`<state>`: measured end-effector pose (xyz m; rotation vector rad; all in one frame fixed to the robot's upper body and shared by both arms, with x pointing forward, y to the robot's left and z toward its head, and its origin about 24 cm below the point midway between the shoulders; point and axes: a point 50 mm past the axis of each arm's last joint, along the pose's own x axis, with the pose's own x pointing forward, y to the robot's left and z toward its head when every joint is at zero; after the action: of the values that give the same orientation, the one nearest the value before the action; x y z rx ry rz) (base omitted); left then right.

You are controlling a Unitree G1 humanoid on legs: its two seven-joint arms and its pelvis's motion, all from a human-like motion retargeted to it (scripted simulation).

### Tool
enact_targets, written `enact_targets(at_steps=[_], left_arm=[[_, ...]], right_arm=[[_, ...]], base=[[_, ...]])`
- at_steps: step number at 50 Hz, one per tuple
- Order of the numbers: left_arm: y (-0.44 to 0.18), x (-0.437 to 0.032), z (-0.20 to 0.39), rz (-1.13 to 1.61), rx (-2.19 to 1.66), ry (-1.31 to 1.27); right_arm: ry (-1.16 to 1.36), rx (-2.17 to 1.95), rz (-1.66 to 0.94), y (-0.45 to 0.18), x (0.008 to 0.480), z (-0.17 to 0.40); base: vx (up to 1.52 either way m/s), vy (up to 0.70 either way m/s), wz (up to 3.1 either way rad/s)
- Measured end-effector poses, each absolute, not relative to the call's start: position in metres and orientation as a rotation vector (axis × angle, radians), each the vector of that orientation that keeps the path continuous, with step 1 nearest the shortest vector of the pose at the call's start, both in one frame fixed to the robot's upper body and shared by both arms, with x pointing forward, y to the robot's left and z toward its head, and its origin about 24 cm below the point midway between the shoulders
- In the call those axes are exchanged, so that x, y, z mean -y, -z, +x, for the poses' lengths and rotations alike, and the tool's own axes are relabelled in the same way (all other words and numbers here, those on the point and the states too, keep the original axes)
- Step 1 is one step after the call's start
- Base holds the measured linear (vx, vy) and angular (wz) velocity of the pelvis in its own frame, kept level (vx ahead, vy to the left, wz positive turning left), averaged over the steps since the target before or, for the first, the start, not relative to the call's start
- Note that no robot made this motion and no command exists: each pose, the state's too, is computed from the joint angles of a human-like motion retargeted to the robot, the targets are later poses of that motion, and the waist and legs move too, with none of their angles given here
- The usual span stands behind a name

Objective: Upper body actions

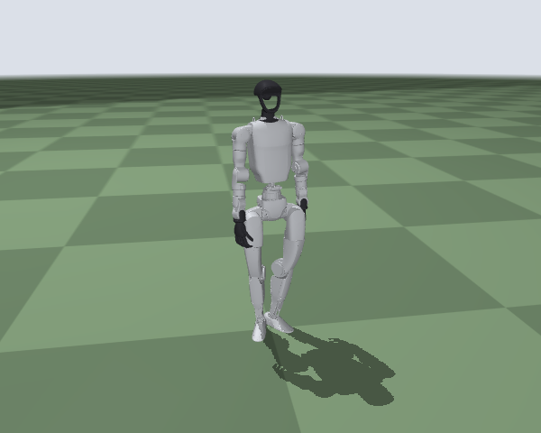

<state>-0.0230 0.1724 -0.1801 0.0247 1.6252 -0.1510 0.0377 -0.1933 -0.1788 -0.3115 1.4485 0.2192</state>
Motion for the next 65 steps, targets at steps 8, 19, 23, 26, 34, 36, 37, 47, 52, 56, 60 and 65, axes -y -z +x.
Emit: enact_targets(at_steps=[8,19,23,26,34,36,37,47,52,56,60,65], left_arm=[[0.18,-0.173,-0.016,0.021,-1.605,0.147],[0.18,-0.189,0.017,0.097,-1.509,0.137],[0.179,-0.195,0.028,0.086,-1.469,0.106],[0.178,-0.196,0.034,0.069,-1.439,0.066],[0.18,-0.185,0.019,-0.023,-1.443,-0.094],[0.181,-0.184,0.008,-0.034,-1.48,-0.107],[0.181,-0.184,0.002,-0.034,-1.499,-0.119],[0.177,-0.179,-0.048,-0.08,-1.629,-0.255],[0.176,-0.172,-0.06,-0.149,-1.651,-0.322],[0.175,-0.167,-0.071,-0.184,-1.68,-0.357],[0.174,-0.162,-0.076,-0.216,-1.699,-0.368],[0.175,-0.161,-0.072,-0.231,-1.68,-0.371]], right_arm=[[-0.12,-1.535,-0.226,0.179,0.198,0.013],[0.001,-1.693,-0.176,0.175,0.204,-0.036],[-0.009,-1.751,-0.184,0.173,0.205,-0.05],[-0.029,-1.762,-0.189,0.173,0.206,-0.051],[-0.018,-1.699,-0.272,0.172,0.228,-0.034],[0.005,-1.689,-0.276,0.171,0.233,-0.029],[0.019,-1.681,-0.274,0.171,0.235,-0.027],[0.103,-1.611,-0.215,0.171,0.242,-0.013],[0.064,-1.584,-0.239,0.172,0.237,-0.002],[0.009,-1.555,-0.243,0.174,0.227,0.008],[-0.061,-1.507,-0.254,0.176,0.217,0.023],[-0.164,-1.437,-0.292,0.177,0.202,0.044]], base=[[0.01,0.03,0.18],[-0.02,-0.04,1.41],[-0.03,-0.08,1.28],[-0.12,-0.07,1.03],[-0.14,0.01,1.79],[-0.12,0.05,2.27],[-0.14,0.05,2.38],[-0.04,0.09,2.08],[0.03,0.13,1.09],[0.08,0.11,0.4],[0.11,0.12,0.4],[0.09,0.06,0.28]])
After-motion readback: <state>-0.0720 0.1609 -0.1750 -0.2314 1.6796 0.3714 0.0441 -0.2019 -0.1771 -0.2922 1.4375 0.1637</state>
